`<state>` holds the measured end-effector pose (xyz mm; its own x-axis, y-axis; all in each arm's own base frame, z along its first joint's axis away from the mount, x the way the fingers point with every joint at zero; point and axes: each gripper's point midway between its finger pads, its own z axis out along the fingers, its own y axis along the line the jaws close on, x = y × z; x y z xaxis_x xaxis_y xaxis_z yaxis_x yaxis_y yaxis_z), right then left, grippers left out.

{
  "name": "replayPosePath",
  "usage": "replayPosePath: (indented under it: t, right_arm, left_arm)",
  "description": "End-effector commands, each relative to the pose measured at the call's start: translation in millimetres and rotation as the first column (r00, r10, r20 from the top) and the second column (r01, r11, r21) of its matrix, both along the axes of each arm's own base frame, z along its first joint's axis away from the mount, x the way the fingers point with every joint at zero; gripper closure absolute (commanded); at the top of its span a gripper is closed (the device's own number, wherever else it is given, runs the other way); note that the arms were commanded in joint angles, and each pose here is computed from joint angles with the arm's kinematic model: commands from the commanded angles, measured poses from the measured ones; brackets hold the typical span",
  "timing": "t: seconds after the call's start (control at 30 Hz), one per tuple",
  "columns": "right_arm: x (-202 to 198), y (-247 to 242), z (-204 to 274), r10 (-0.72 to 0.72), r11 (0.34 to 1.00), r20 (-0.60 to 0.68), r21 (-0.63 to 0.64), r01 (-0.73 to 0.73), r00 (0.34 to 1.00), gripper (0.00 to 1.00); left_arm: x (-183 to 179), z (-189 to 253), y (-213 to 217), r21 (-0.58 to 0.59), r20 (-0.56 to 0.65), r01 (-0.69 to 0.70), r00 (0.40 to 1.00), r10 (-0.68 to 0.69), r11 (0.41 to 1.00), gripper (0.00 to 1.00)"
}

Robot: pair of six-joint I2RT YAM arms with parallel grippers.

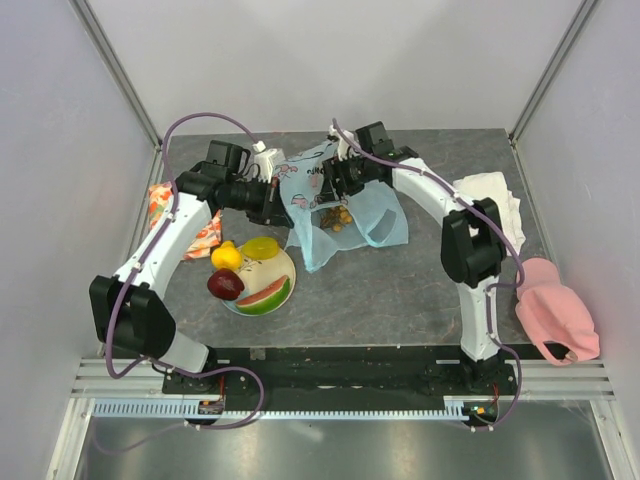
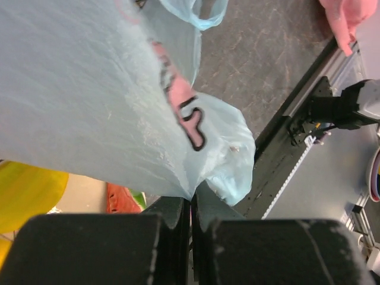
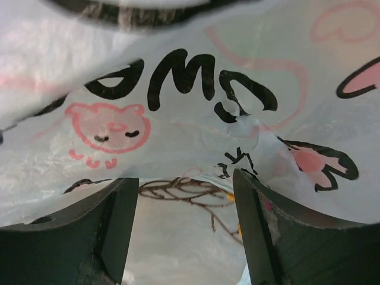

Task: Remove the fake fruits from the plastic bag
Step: Adjust the plastic bag at the center of the board.

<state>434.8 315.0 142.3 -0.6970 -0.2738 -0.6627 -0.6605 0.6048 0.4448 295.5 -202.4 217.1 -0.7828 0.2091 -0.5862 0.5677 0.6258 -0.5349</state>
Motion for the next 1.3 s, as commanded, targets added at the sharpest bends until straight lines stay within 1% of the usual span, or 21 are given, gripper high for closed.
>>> replayPosePath:
  t: [0.0, 0.1, 0.17, 0.2, 0.23, 0.27, 0.33, 0.37, 0.43, 0.6, 0.8, 0.87, 0.9, 0.97, 1.0, 1.03, 1.07, 1.13, 1.17, 1.2, 1.27]
  right_arm:
    - [20.5, 22.3, 1.6, -0.013, 1.0, 0.048, 0.02, 0.012, 0.999, 0.31]
    - [20.2, 21.8, 11.7, -0.027, 1.0, 0.067, 0.011, 0.026, 0.997, 0.37]
    - [14.7, 13.8, 29.5, -0.036, 0.999, 0.103, 0.005, 0.035, 0.994, 0.38]
    - [11.4, 10.7, 34.9, -0.034, 0.999, 0.116, 0.005, 0.034, 0.993, 0.36]
    - [5.0, 6.2, 58.1, -0.029, 0.999, 0.166, 0.018, 0.026, 0.986, 0.34]
    - [-4.2, 0.7, 52.4, -0.021, 1.0, 0.158, 0.007, 0.02, 0.987, 0.32]
    - [-21.2, -2.8, 74.6, 0.017, 0.999, 0.204, 0.03, -0.023, 0.979, 0.32]
    - [-31.4, -7.6, 64.9, 0.043, 0.999, 0.195, 0.014, -0.047, 0.98, 0.32]
    - [-50.1, -8.0, 60.2, 0.095, 0.994, 0.177, 0.029, -0.102, 0.98, 0.39]
    - [-65.3, 0.1, 30.8, 0.163, 0.984, 0.08, 0.054, -0.167, 0.983, 0.53]
    - [-58.8, 25.0, -4.1, 0.185, 0.981, -0.015, 0.056, -0.183, 0.983, 0.57]
    - [-47.7, 31.5, -3.9, 0.149, 0.986, -0.015, 0.071, -0.148, 0.989, 0.57]
    - [-32.7, 35.3, -5.3, 0.116, 0.99, 0.025, 0.078, -0.117, 0.993, 0.55]
    - [-18.5, 39.1, -2.7, 0.044, 0.993, 0.044, 0.104, -0.048, 0.998, 0.53]
    - [2.0, 41.2, 8.8, -0.015, 0.991, 0.128, 0.132, -0.002, 0.992, 0.53]
    - [8.9, 39.4, 10.8, -0.073, 0.986, 0.119, 0.155, 0.054, 0.99, 0.52]
    - [23.8, 38.9, 27.3, -0.124, 0.976, 0.179, 0.197, 0.087, 0.976, 0.5]
    - [44.4, 27.1, 35.8, -0.239, 0.957, 0.209, 0.217, 0.194, 0.948, 0.49]
    - [52.3, 22.0, 45.3, -0.273, 0.947, 0.236, 0.235, 0.218, 0.933, 0.45]
    - [62.4, 10.9, 44.1, -0.326, 0.937, 0.258, 0.219, 0.273, 0.91, 0.44]
    - [71.4, -5.2, 42.5, -0.365, 0.93, 0.316, 0.171, 0.326, 0.876, 0.39]
  left_arm:
    - [-2.7, 21.1, -8.3, -0.059, 0.061, 0.07, 0.996, -0.066, 0.996, 0.98]
    - [7.8, 20.0, -5.6, -0.028, 0.074, 0.043, 0.996, -0.041, 0.999, 0.98]
    - [14.6, 14.9, -5.6, -0.015, 0.066, 0.035, 0.997, -0.034, 0.999, 0.98]
    - [18.1, 18.6, -6.5, -0.017, 0.077, 0.036, 0.996, -0.035, 0.999, 0.98]
    - [21.7, 17.2, -5.5, -0.008, 0.078, 0.028, 0.997, -0.027, 1.0, 0.98]
    - [25.1, 14.4, -5.6, -0.001, 0.077, 0.03, 0.997, -0.03, 1.0, 0.98]
    - [32.0, 15.3, -2.8, 0.023, 0.098, 0.021, 0.995, -0.023, 1.0, 0.98]
    - [35.3, 13.6, -1.7, 0.033, 0.106, 0.024, 0.994, -0.028, 0.999, 0.98]
    - [39.4, 21.4, -0.6, 0.024, 0.122, 0.028, 0.992, -0.03, 0.999, 0.98]
    - [38.5, 36.8, -8.8, -0.029, 0.134, 0.07, 0.989, -0.065, 0.997, 0.98]
    - [36.0, 44.2, -13.8, -0.063, 0.136, 0.097, 0.987, -0.087, 0.993, 0.98]
    - [31.2, 49.0, -14.4, -0.073, 0.147, 0.113, 0.984, -0.102, 0.991, 0.98]
    - [27.5, 48.3, -14.6, -0.079, 0.143, 0.122, 0.984, -0.11, 0.989, 0.98]
    - [20.2, 50.1, -13.0, -0.079, 0.151, 0.131, 0.981, -0.118, 0.988, 0.98]
    - [15.0, 43.2, -11.6, -0.075, 0.131, 0.134, 0.984, -0.123, 0.988, 0.98]
    - [11.0, 42.6, -10.0, -0.069, 0.134, 0.136, 0.983, -0.126, 0.988, 0.98]
    - [5.8, 32.5, -7.5, -0.056, 0.108, 0.137, 0.986, -0.13, 0.989, 0.98]
    - [0.3, 29.0, -4.6, -0.044, 0.11, 0.141, 0.985, -0.135, 0.989, 0.98]
    - [-3.4, 22.6, -3.0, -0.037, 0.093, 0.139, 0.986, -0.135, 0.99, 0.98]
    - [-5.2, 20.6, -2.2, -0.034, 0.091, 0.141, 0.986, -0.137, 0.989, 0.98]
    - [-9.0, 16.8, -0.1, -0.025, 0.088, 0.142, 0.986, -0.14, 0.99, 0.98]
